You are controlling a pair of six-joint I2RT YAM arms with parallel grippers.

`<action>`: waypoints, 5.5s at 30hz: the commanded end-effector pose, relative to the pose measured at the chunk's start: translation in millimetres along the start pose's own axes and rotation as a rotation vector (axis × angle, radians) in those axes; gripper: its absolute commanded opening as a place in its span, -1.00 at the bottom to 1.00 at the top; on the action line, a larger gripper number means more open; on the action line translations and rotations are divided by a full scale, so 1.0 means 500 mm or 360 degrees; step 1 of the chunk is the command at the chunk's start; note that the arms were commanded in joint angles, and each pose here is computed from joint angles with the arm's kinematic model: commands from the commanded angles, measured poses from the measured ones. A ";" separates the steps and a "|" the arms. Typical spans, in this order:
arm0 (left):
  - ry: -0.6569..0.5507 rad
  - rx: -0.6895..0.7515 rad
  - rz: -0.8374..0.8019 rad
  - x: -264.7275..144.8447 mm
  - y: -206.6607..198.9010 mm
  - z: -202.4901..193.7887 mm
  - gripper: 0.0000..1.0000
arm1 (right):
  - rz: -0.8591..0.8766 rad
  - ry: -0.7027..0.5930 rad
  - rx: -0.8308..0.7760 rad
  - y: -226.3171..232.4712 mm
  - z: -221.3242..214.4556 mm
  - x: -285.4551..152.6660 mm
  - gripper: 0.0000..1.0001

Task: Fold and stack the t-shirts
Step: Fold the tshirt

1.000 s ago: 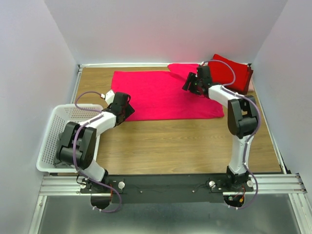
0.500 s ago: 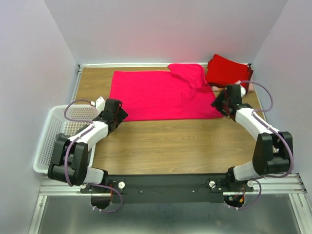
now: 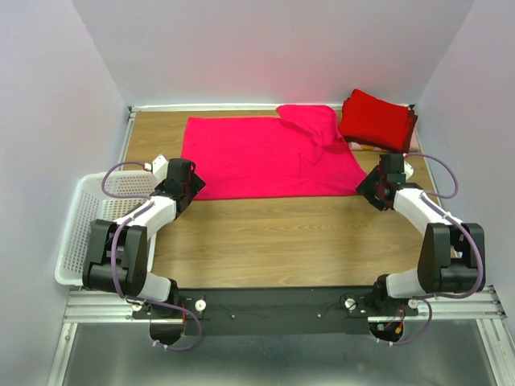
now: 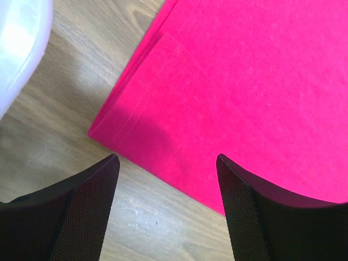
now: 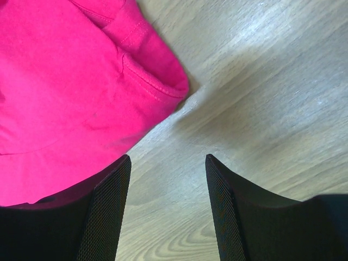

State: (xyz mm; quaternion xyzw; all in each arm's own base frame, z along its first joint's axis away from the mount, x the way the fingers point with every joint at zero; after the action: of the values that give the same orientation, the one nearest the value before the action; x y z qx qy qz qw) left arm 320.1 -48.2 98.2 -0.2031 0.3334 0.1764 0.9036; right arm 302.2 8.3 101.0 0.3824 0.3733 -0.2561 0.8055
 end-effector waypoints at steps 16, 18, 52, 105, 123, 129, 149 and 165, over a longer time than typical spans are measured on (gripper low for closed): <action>0.0178 -0.0042 0.0408 0.000 0.057 -0.063 0.57 | -0.0021 -0.0034 0.0102 0.008 0.010 0.033 0.34; 0.0166 -0.0027 0.0423 -0.004 0.053 -0.064 0.59 | -0.0029 -0.0032 0.0117 0.009 0.011 0.049 0.32; 0.0172 0.0012 0.0549 -0.037 0.072 -0.076 0.61 | 0.0135 -0.0096 0.0229 0.045 0.025 0.059 0.34; 0.0147 0.0027 0.0838 0.057 0.040 -0.045 0.07 | 0.0068 -0.0173 0.0144 0.043 0.046 0.067 -0.99; 0.0083 0.0143 0.0767 0.050 0.009 -0.017 -1.00 | 0.0086 -0.0171 0.0166 0.041 0.069 0.039 -0.99; 0.0076 0.0162 0.0671 0.020 -0.008 -0.018 -1.00 | 0.0059 -0.0152 0.0206 0.018 0.085 0.014 -0.99; 0.0125 0.0033 0.0187 -0.205 0.040 -0.068 -1.00 | -0.0021 -0.0062 0.0342 -0.104 0.032 -0.171 -0.99; 0.0159 -0.0071 -0.0185 -0.312 0.051 -0.076 -1.00 | 0.0084 -0.0081 0.0395 -0.134 -0.011 -0.325 -0.49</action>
State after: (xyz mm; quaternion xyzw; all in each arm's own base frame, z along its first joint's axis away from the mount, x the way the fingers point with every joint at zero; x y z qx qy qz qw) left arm 187.2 -68.4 178.2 -0.2479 0.3322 0.1416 0.8990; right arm 166.9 -6.9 200.5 0.4843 0.2837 -0.2789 0.7792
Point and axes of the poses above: each gripper's point midway between its finger pads, its own x axis out along the fingers, its own y axis along the line the jaws close on, z = x × y, the point moved 6 cm from there along -x, back along the fingers, and after that the axes turned 14 degrees about x, right-handed, at the moved point
